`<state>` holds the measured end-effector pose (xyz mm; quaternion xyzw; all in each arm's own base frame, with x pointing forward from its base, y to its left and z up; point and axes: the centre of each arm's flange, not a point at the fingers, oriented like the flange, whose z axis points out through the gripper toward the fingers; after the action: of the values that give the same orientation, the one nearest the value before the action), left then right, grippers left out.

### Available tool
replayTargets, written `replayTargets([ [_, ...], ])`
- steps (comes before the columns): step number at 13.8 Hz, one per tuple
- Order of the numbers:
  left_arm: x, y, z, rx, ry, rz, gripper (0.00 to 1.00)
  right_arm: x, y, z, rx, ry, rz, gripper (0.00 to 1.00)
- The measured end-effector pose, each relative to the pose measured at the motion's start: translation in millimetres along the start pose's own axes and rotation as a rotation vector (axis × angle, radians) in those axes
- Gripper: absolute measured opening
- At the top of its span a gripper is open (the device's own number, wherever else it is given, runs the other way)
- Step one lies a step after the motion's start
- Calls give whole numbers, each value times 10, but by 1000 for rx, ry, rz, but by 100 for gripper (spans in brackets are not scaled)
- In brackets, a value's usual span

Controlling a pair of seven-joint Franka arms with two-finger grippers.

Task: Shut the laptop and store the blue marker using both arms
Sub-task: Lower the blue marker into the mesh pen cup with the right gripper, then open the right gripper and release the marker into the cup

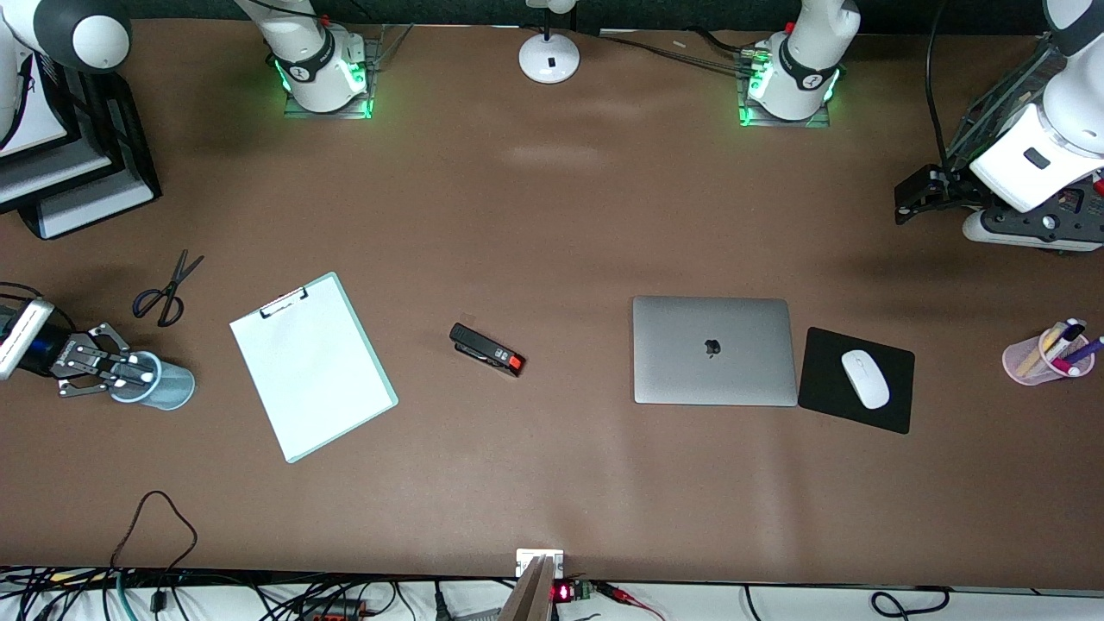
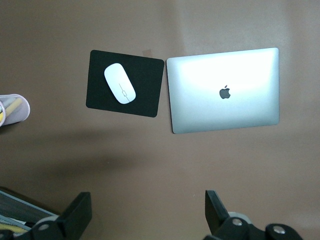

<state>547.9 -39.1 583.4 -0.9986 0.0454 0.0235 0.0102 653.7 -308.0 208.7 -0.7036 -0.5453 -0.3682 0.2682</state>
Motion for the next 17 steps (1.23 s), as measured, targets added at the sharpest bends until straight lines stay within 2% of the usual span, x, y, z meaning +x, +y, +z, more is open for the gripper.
replayTargets([
  [2, 0, 1, 0, 0, 0, 0, 100, 124, 37, -69, 5, 7, 29, 53],
  [4, 0, 1, -1, 0, 0, 0, 100, 338, 41, -180, 38, 7, 72, 74],
  [6, 0, 2, -1, 0, 0, 0, 100, 562, 31, -333, 64, -26, 114, 95],
  [7, 0, 2, -2, 0, 0, 0, 100, 696, 34, -422, 72, -44, 121, 100],
  [13, -2, -1, -2, 0, -1, 0, 100, 1850, 78, -833, 130, -195, 171, 100],
  [17, -2, -2, -2, 0, -2, 0, 100, 2635, 50, -683, 142, -329, 202, 100],
])
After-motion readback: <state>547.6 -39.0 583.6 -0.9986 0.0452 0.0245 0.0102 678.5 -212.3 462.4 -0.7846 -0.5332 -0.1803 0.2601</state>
